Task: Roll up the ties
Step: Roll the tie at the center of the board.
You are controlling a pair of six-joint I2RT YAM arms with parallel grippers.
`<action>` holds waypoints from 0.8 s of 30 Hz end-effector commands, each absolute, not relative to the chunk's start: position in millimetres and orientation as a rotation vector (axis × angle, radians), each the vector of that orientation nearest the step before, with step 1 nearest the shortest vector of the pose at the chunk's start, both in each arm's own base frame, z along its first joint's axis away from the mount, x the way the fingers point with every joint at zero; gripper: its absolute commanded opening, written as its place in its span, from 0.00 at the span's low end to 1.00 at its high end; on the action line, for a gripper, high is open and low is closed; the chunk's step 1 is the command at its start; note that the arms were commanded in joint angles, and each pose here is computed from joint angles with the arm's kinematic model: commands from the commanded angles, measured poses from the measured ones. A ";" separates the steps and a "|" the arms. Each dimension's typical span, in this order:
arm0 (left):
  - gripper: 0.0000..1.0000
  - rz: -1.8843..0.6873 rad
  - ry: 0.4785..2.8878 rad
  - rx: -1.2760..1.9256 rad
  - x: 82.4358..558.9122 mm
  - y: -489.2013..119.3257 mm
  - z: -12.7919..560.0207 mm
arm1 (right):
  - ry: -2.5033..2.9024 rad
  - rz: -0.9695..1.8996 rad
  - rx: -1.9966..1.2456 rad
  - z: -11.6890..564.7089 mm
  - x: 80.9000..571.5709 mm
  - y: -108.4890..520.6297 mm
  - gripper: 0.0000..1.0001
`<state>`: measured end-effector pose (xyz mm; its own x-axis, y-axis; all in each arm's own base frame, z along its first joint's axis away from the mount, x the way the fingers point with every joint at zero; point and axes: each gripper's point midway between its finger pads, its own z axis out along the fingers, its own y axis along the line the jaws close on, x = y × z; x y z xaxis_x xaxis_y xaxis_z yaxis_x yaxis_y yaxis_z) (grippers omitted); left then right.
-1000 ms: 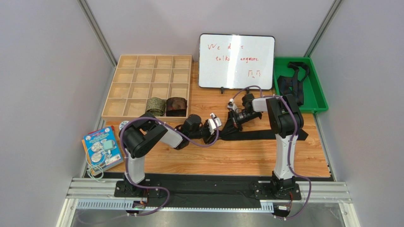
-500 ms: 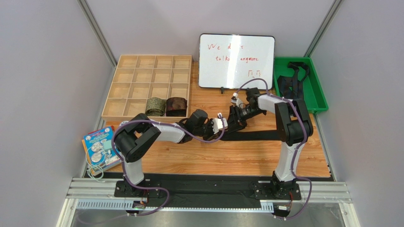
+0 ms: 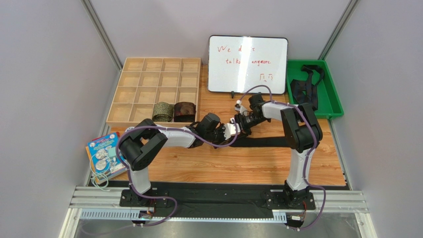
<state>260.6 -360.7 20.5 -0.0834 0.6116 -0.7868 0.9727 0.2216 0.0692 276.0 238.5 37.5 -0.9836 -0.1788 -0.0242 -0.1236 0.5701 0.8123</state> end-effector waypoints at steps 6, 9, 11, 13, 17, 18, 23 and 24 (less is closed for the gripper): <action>0.62 -0.693 1.903 1.399 248.1 -342.9 20.0 | -2.771 -1.279 0.215 2.1 269.9 223.6 0.00; 0.85 -0.773 1.853 1.227 260.5 -340.0 55.0 | -2.749 -1.259 0.165 -4.7 265.4 214.2 0.00; 0.96 -0.786 1.840 1.160 266.0 -336.1 72.4 | -2.731 -1.244 0.135 -8.3 263.5 209.2 0.00; 0.99 -0.772 1.792 1.108 269.9 -334.0 102.3 | -2.721 -1.246 0.120 -8.8 264.0 207.5 0.00; 1.00 -0.789 1.675 1.026 261.1 -324.2 153.7 | -2.711 -1.235 0.123 -13.0 267.3 205.0 0.00; 1.00 -0.810 1.604 1.029 253.3 -322.1 173.1 | -2.708 -1.227 0.116 -13.9 268.2 204.4 0.00; 0.99 -0.921 1.553 1.197 218.4 -323.9 157.1 | -2.703 -1.163 0.130 -23.9 273.2 200.2 0.00; 0.99 -0.940 1.581 1.225 216.1 -327.5 150.3 | -2.696 -1.152 0.125 -24.4 271.7 199.4 0.00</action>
<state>238.5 -315.8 183.4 -0.0461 0.2114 -0.9763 0.9335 0.3569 0.0332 276.2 219.2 16.7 -0.9824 -0.1486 0.1136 0.0109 0.5607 0.8279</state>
